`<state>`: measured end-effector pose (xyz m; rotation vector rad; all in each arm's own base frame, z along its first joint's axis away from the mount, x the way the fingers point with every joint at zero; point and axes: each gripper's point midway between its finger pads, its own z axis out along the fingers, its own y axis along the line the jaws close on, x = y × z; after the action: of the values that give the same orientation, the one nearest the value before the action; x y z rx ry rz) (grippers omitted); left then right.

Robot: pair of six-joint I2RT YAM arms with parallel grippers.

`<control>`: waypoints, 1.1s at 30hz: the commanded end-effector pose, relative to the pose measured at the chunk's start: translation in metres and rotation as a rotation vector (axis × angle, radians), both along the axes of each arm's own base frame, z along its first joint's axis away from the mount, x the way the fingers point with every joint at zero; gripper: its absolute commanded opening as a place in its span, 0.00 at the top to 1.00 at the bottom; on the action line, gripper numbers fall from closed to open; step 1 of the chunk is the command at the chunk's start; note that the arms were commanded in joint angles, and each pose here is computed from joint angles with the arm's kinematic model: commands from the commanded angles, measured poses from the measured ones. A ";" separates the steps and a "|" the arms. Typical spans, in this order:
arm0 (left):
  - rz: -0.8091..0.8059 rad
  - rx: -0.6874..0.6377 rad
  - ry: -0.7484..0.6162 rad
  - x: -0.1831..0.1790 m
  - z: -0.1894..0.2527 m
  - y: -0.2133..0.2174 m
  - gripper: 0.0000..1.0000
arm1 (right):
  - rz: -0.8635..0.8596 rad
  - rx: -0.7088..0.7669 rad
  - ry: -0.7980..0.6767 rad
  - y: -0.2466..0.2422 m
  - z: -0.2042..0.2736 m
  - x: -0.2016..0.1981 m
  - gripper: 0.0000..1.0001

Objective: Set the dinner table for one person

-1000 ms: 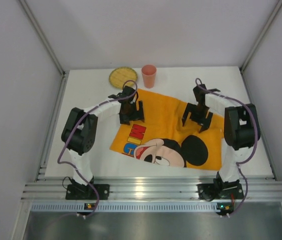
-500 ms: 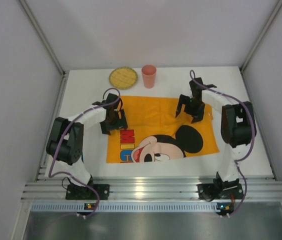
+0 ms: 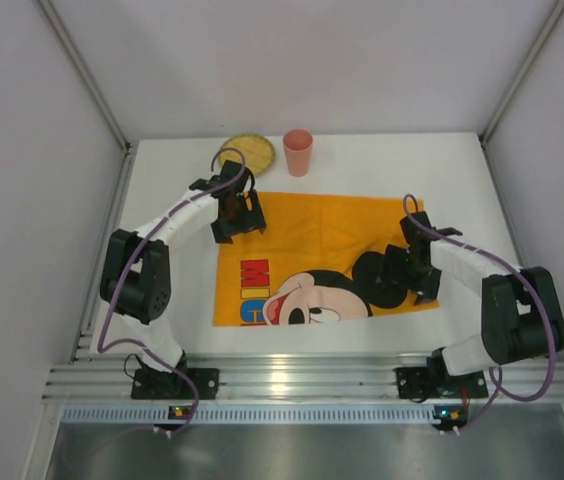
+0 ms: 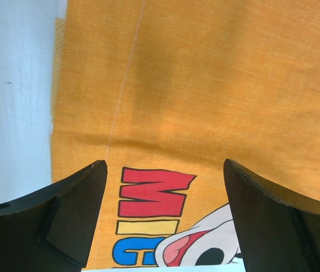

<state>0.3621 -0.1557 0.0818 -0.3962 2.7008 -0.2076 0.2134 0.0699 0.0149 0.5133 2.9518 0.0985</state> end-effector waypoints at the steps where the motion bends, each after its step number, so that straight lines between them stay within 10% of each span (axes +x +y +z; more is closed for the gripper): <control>1: 0.004 -0.018 0.008 0.007 0.008 -0.013 0.11 | -0.039 0.063 0.002 0.009 -0.035 -0.003 0.00; 5: -0.027 -0.035 -0.007 0.018 0.019 -0.029 0.11 | -0.055 0.013 0.016 0.000 -0.041 -0.008 0.14; 8: -0.045 -0.039 -0.005 0.021 0.018 -0.038 0.12 | -0.066 -0.025 0.029 -0.007 -0.042 -0.010 0.76; 10: -0.051 -0.040 -0.008 0.023 0.019 -0.040 0.12 | -0.072 -0.026 0.049 -0.007 -0.043 -0.012 0.98; 22: -0.039 -0.043 -0.067 0.027 0.029 -0.037 0.12 | -0.102 -0.057 0.103 -0.021 0.036 -0.070 1.00; 24: -0.035 -0.045 -0.066 0.027 0.027 -0.037 0.12 | -0.102 -0.072 0.108 -0.026 0.056 -0.083 0.91; 25: -0.030 -0.048 -0.064 0.027 0.025 -0.038 0.12 | -0.105 -0.075 0.109 -0.028 0.063 -0.086 0.49; 27: -0.024 -0.058 -0.062 0.028 0.020 -0.040 0.12 | -0.102 -0.081 0.074 -0.030 0.079 -0.084 0.06; 33: -0.022 -0.082 -0.052 0.038 0.004 -0.050 0.12 | -0.067 -0.050 -0.098 -0.019 0.109 -0.019 0.00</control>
<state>0.3861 -0.1960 0.0877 -0.3599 2.6911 -0.2830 0.1633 0.0459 0.1072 0.6387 2.8946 0.0063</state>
